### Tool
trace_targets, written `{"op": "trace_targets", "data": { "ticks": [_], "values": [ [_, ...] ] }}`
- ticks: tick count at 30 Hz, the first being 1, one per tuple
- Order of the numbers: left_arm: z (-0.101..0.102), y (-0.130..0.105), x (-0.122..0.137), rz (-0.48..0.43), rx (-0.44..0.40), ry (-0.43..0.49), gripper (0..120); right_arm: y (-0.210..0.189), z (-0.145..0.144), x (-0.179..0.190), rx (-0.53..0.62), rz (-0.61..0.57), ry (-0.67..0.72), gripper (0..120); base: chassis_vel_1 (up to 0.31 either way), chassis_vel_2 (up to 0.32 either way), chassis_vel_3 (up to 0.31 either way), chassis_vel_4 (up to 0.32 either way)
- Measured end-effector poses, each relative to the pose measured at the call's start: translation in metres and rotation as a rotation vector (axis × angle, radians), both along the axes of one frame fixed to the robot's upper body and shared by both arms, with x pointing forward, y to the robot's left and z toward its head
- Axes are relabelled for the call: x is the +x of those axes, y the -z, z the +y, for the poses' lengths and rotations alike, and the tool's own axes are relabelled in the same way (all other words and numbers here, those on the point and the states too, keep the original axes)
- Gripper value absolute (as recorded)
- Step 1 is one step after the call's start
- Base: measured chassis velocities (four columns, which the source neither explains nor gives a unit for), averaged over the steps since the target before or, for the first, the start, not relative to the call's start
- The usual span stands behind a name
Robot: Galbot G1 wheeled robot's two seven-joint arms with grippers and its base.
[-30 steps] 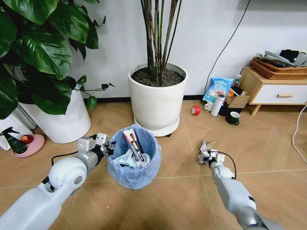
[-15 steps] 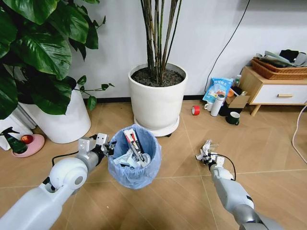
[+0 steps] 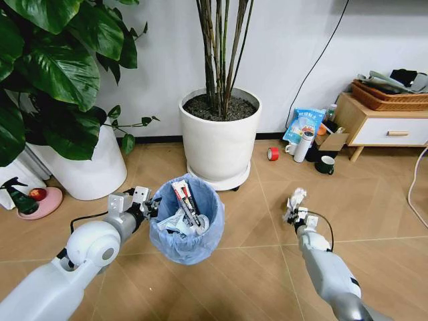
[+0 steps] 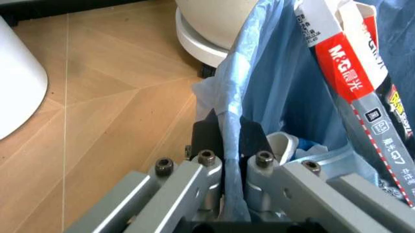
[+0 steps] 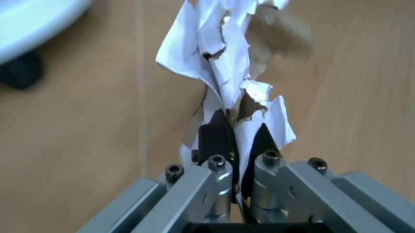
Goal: Pick up the trash bin and place the garbage on the floor into it.
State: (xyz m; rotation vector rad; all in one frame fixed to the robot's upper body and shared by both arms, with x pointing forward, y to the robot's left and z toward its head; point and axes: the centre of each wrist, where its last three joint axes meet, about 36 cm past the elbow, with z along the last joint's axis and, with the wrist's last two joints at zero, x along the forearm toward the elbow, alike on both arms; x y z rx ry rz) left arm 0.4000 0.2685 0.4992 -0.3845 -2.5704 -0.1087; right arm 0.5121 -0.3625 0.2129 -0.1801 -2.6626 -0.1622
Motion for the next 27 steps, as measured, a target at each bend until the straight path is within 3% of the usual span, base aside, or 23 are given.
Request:
{"op": "trace_targets", "data": {
  "ticks": [6,13,14,18,25,27],
  "values": [
    [0.0,0.0,-0.001,0.002,0.001,0.002,0,-0.05,0.007,-0.011,-0.027,-0.149,-0.127,0,0.0,0.0,0.0,0.0],
    [0.0,0.0,0.0,0.005,0.003,0.003,0,-0.164,0.021,-0.056,-0.046,-0.339,-0.351,0,0.0,0.0,0.0,0.0],
    [0.0,0.0,0.0,0.005,0.003,0.003,0,-0.164,0.021,-0.056,-0.046,-0.339,-0.351,0,0.0,0.0,0.0,0.0],
    [-0.002,0.002,0.001,0.014,-0.001,0.006,0,-0.225,0.052,-0.086,-0.083,-0.45,-0.531,0,0.0,0.0,0.0,0.0],
    [-0.004,0.004,0.001,0.026,-0.002,0.008,0,-0.254,0.105,-0.097,-0.051,-0.513,-0.733,0,0.0,0.0,0.0,0.0],
    [-0.005,0.003,0.003,0.033,-0.003,0.004,0,-0.265,0.135,-0.103,-0.016,-0.528,-0.832,0,0.0,0.0,0.0,0.0]
  ]
}}
